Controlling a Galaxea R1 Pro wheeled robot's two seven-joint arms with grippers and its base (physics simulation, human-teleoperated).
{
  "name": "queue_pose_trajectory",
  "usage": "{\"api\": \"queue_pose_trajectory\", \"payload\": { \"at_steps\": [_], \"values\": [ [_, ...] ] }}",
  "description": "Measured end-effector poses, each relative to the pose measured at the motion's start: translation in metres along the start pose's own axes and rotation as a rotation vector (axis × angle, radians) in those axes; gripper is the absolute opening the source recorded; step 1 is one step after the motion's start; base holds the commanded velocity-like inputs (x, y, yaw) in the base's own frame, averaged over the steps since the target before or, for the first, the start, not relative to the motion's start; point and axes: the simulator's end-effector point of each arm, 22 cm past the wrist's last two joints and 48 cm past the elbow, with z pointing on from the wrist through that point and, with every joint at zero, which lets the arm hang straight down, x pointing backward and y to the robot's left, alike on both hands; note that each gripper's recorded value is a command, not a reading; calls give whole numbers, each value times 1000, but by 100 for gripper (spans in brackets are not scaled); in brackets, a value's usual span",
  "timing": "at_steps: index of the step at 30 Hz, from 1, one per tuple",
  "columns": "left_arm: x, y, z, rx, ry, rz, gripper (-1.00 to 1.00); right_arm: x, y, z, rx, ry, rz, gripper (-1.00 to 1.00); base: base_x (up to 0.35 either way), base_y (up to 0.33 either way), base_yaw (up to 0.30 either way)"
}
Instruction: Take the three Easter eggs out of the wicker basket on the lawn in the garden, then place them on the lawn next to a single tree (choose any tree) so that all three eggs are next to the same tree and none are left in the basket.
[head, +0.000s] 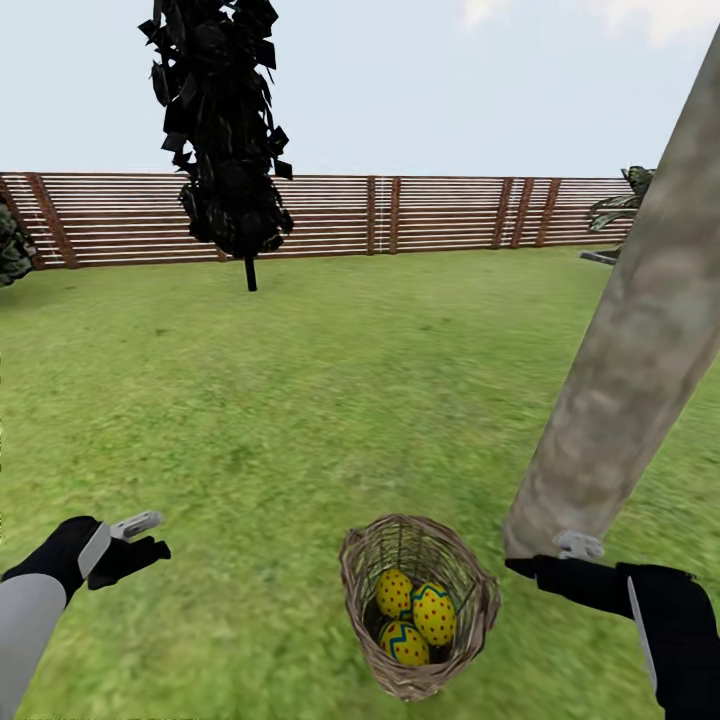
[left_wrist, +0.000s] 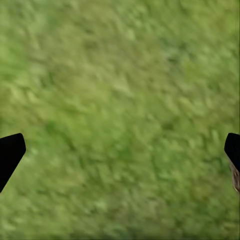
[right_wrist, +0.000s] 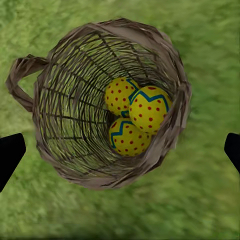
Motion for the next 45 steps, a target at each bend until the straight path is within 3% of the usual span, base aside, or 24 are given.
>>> {"api": "queue_pose_trajectory", "payload": {
  "at_steps": [13,17,19,21,25,27,32,37,45],
  "values": [
    [1,-10,1,17,0,-3,100,-3,12,4,-13,-1,-27,100,0,0,3],
    [-1,-10,0,18,-5,-3,100,-7,26,12,-14,-5,-47,100,0,0,0],
    [-1,-10,0,17,-6,-2,100,-4,32,22,31,14,-86,100,0,0,0],
    [-1,-11,1,19,-6,-1,100,1,44,34,82,41,-156,100,0,0,0],
    [0,-14,1,21,-4,2,100,10,77,50,89,68,-243,100,0,0,0],
    [1,-14,1,22,-5,3,100,13,89,54,82,72,-259,100,0,0,0],
    [0,-15,1,21,-9,4,100,14,92,56,99,72,-274,100,0,48,0],
    [0,-15,2,21,-10,4,100,28,121,67,71,108,-372,100,45,209,0],
    [0,-16,2,23,-12,4,100,29,123,67,71,110,-386,100,49,24,-26]
  ]
}}
